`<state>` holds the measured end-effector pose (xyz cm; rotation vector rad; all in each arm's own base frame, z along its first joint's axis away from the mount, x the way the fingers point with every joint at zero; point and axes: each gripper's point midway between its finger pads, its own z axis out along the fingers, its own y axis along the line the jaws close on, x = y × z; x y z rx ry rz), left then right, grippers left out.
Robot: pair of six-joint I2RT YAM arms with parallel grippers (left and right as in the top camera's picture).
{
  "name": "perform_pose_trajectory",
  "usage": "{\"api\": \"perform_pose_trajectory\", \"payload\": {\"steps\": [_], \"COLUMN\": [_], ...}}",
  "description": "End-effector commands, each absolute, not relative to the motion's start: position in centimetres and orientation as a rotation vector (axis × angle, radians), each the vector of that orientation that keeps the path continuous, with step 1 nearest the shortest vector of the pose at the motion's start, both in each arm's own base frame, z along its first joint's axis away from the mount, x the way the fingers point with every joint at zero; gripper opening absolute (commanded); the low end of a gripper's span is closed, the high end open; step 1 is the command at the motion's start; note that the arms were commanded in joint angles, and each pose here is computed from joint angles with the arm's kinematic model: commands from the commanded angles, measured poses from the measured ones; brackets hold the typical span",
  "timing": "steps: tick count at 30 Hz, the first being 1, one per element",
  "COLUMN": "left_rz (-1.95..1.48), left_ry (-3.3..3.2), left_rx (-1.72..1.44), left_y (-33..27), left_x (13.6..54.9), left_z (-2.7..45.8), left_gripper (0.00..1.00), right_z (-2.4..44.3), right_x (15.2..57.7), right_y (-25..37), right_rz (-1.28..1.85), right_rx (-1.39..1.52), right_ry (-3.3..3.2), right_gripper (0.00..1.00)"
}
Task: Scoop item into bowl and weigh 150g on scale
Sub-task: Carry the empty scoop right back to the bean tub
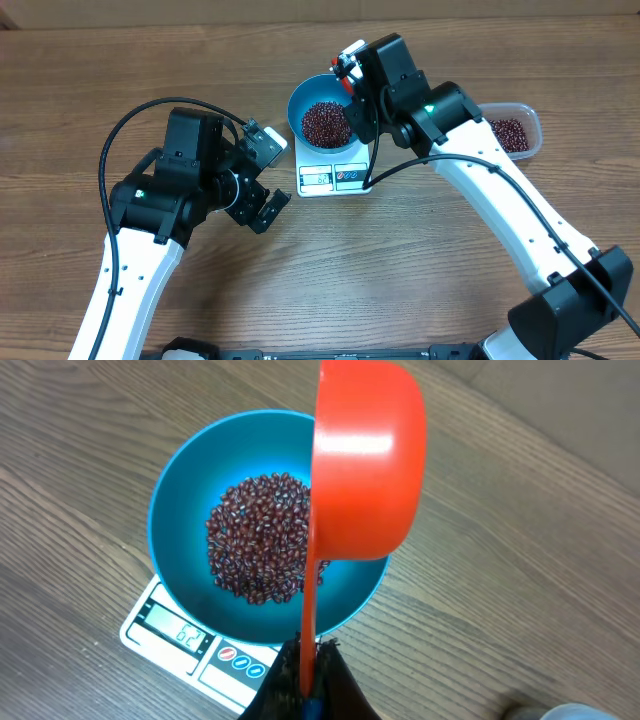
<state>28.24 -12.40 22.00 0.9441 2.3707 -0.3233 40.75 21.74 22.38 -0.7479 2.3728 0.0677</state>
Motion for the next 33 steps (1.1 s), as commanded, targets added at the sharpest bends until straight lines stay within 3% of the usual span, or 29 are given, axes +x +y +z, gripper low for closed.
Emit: {"api": "perform_pose_trajectory", "payload": {"steps": [1,6,11,20,23,33], "left_rz": [-0.316,-0.316,-0.316,-0.316,-0.316,-0.316], "left_ry": [2.349,2.349,2.349,2.349,2.349,2.349], "left_rx": [0.935,0.935,0.935,0.935,0.935,0.935], "left_y": [-12.4,-12.4,-12.4,-12.4,-12.4,-12.4], "left_x": [28.7,28.7,28.7,28.7,28.7,28.7], "left_z": [22.9,22.9,22.9,22.9,22.9,22.9], "left_gripper": [1.0,1.0,1.0,1.0,0.99,1.0], "right_z": [24.3,25.6,25.9,23.2,22.8,18.2], "right_x": [40.7,40.7,40.1,37.5,37.4,36.5], "right_y": [21.7,19.6,13.5,1.1,-2.1,-6.9], "right_rz": [0.085,0.023,-0.172,-0.353,-0.377,-0.36], "right_rx": [-0.729,-0.671,-0.501,-0.147,-0.034,0.146], "right_ry": [2.336,2.335,2.423,2.702,2.727,2.825], "right_gripper": [0.04,0.04,0.04,0.09,0.04,0.04]}}
